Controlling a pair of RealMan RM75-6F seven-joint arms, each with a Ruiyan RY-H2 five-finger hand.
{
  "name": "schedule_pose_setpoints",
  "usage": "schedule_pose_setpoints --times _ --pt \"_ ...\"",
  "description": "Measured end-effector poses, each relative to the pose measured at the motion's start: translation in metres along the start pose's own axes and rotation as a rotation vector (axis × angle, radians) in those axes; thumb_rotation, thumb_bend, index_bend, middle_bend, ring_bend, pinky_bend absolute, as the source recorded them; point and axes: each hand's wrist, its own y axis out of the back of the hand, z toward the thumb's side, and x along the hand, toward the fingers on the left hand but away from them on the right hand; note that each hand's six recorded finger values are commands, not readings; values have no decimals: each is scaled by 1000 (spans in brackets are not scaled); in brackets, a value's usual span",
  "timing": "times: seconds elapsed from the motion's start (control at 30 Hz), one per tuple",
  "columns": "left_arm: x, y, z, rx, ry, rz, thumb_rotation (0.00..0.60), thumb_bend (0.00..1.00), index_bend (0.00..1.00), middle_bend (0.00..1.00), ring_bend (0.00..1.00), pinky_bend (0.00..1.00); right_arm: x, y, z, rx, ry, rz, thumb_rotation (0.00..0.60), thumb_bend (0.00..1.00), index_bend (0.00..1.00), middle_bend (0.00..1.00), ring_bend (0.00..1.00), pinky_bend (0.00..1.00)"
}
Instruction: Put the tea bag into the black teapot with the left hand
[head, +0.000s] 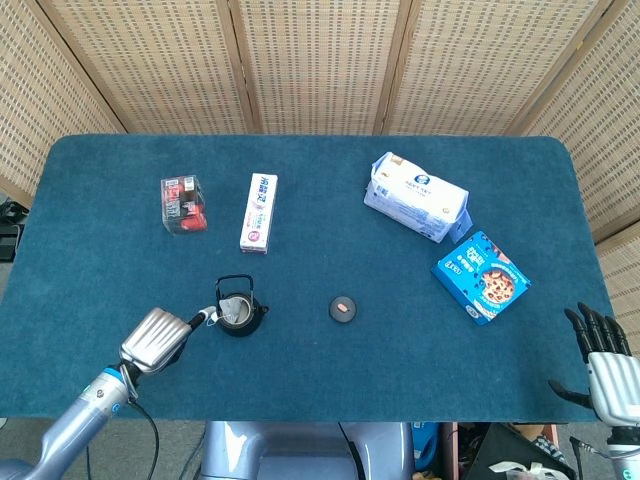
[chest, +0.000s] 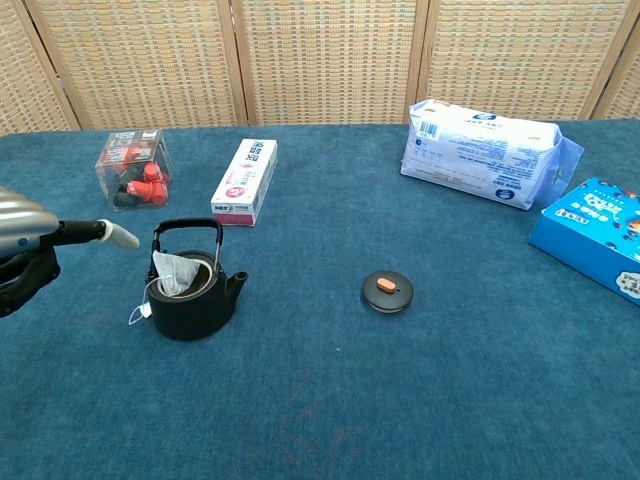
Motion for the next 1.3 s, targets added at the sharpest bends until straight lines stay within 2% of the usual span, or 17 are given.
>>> schedule_pose_setpoints --times 0.53,1.13,1.3 --pt "39 -12 12 -1 -8 -92 600 1000 105 800 718 655 1 -1 -2 -1 -9 2 600 63 0 0 0 0" --pt "59 -18 25 11 -22 -140 600 1000 105 800 718 655 2 0 -3 -2 -11 1 600 63 0 0 0 0" --pt "58 -13 28 5 -25 -124 600 1000 104 800 718 655 2 0 -4 -3 -12 0 600 63 0 0 0 0"
